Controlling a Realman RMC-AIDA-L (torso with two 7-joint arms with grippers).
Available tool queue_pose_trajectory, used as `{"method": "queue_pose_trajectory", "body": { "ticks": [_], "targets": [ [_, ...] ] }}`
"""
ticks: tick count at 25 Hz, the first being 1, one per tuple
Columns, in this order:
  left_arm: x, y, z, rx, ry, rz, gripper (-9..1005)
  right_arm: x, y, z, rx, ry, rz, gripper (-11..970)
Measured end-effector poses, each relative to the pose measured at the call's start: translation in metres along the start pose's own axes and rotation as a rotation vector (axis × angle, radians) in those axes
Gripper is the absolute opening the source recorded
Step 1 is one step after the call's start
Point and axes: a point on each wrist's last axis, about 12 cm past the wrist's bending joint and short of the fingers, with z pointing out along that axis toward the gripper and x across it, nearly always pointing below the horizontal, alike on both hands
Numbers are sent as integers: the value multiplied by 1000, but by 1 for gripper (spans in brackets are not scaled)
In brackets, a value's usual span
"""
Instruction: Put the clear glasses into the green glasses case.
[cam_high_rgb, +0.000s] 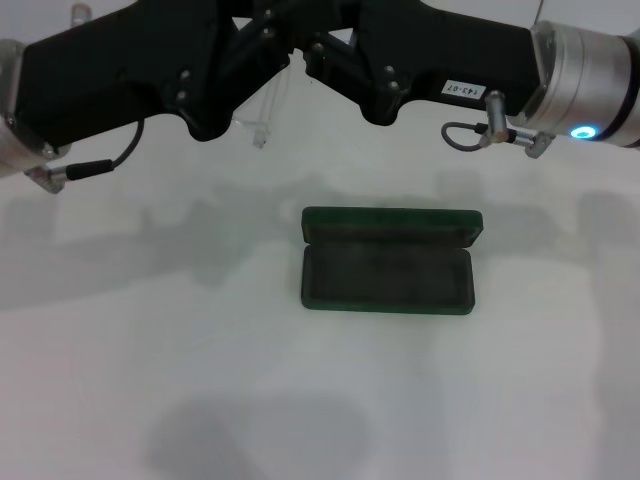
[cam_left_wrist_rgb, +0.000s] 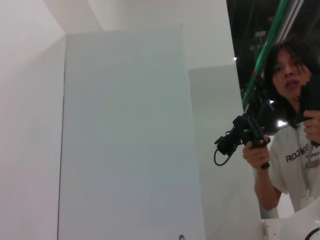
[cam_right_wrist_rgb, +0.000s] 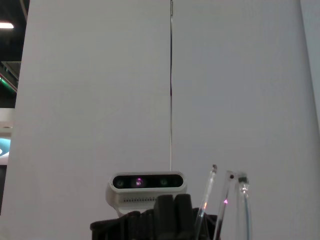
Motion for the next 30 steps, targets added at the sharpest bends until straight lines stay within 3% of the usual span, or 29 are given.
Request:
{"method": "queue_pose_trajectory", "body": {
  "ticks": [17,30],
  "targets": [
    [2,0,0,0,2,-9,40,2,2,3,-19,15,-8,104],
    [2,-1,-3,-3,3,-10,40,-1,0,-7,33,-16,-24,105]
  ]
}}
